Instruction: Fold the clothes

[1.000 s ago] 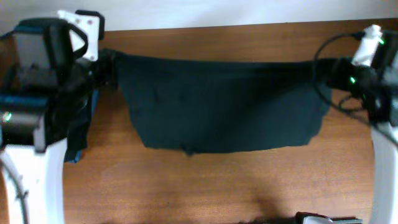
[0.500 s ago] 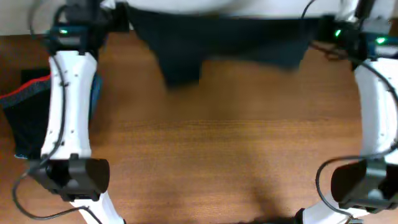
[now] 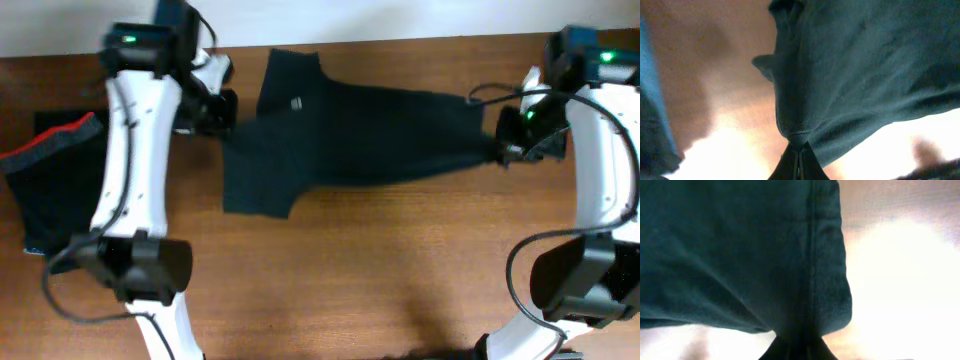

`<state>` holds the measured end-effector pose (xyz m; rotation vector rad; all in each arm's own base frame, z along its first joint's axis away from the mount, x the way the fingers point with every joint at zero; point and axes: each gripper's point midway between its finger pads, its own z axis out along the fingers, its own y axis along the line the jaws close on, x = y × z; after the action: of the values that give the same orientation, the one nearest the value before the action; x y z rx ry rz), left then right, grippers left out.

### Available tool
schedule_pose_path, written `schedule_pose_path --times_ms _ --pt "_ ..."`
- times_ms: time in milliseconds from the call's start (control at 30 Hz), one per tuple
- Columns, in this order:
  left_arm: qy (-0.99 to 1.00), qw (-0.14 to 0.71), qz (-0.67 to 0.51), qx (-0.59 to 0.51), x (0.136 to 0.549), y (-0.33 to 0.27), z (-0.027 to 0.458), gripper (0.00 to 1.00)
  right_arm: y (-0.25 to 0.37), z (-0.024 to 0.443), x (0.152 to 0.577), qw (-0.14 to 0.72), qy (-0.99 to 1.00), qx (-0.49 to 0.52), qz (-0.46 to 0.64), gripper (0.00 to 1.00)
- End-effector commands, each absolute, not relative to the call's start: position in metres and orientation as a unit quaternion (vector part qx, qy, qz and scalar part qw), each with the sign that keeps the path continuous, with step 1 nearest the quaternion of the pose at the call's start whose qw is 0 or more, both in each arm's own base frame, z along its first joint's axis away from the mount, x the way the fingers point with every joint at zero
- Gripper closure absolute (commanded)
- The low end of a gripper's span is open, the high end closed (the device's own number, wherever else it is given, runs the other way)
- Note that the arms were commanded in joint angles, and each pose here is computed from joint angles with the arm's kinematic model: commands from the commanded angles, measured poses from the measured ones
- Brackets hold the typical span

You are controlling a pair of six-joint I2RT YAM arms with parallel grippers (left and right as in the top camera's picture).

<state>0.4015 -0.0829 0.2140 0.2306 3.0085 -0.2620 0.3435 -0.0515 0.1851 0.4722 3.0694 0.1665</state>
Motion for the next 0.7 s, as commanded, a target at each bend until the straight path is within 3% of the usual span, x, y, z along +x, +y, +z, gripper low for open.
schedule_pose_path --times_ms 0,200,400,500,567,667 --pt "0.994 -0.033 -0.072 0.079 0.391 -0.082 0.157 1.00 -0.057 0.144 0.319 -0.054 0.986 0.156 0.032 0.91" --pt "0.991 -0.096 -0.061 0.075 0.375 -0.077 0.111 1.00 -0.052 0.085 0.282 -0.126 0.979 0.156 0.028 0.89" --pt "0.990 -0.104 -0.061 0.074 0.371 -0.077 0.108 1.00 -0.047 0.059 0.255 -0.167 0.973 0.156 0.030 0.86" --pt "0.990 -0.106 -0.060 0.074 0.370 -0.077 0.108 0.99 -0.045 0.055 0.246 -0.183 0.970 0.156 0.031 0.79" --pt "0.990 -0.106 -0.060 0.074 0.370 -0.077 0.108 0.91 -0.044 0.053 0.241 -0.190 0.969 0.156 0.030 0.73" --pt "0.990 -0.103 -0.060 0.074 0.372 -0.077 0.108 0.52 -0.044 0.053 0.240 -0.191 0.969 0.156 0.030 0.71"
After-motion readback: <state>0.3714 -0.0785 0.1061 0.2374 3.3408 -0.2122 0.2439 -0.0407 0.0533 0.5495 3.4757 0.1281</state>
